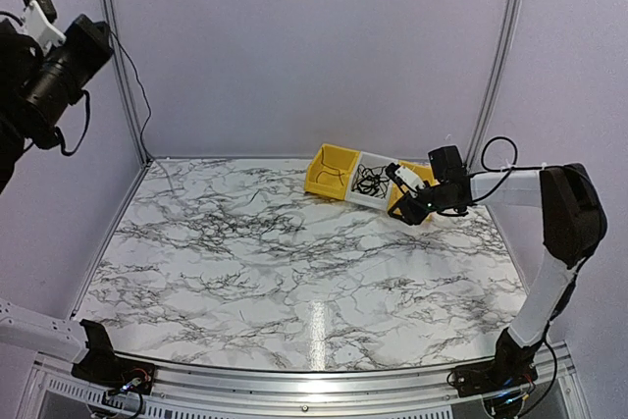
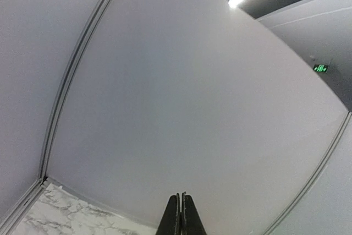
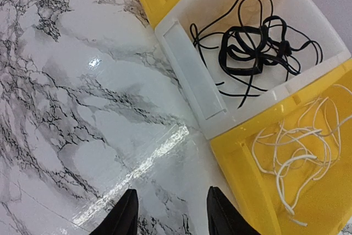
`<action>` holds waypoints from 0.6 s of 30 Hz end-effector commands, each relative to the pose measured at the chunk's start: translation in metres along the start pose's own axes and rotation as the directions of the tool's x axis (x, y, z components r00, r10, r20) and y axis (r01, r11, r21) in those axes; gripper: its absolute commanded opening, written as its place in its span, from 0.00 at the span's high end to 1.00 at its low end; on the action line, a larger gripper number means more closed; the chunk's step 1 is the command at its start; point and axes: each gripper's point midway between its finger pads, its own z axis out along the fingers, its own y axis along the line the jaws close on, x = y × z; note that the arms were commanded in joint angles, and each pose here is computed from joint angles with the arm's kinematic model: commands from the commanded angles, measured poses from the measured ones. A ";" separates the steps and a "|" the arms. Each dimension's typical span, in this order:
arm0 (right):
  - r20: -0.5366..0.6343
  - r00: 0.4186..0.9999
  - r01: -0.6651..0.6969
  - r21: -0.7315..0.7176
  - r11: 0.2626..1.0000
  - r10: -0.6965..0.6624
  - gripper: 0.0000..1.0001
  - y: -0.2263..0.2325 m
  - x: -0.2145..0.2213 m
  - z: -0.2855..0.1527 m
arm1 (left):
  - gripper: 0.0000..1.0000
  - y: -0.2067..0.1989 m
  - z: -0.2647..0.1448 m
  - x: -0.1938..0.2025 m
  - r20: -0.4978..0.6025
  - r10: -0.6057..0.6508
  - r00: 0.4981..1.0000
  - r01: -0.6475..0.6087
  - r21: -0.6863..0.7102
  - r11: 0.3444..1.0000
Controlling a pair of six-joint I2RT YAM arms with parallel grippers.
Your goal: Untangle the cables
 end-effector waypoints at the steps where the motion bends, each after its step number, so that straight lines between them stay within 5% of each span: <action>1: -0.020 0.999 0.032 -0.090 0.995 -0.034 0.59 0.015 0.009 -0.022 | 1.00 0.047 -0.009 0.069 -0.129 0.095 0.987 -0.115 -0.155 0.981; 8: 0.066 0.971 0.239 -0.241 0.941 -0.230 0.64 0.072 -0.015 -0.037 | 1.00 0.112 -0.048 0.187 -0.338 -0.036 0.940 -0.038 -0.211 0.977; 18: 0.198 0.892 0.452 -0.382 0.806 -0.406 0.65 0.179 -0.065 -0.020 | 1.00 0.143 -0.077 0.236 -0.459 -0.098 0.883 -0.016 -0.238 0.971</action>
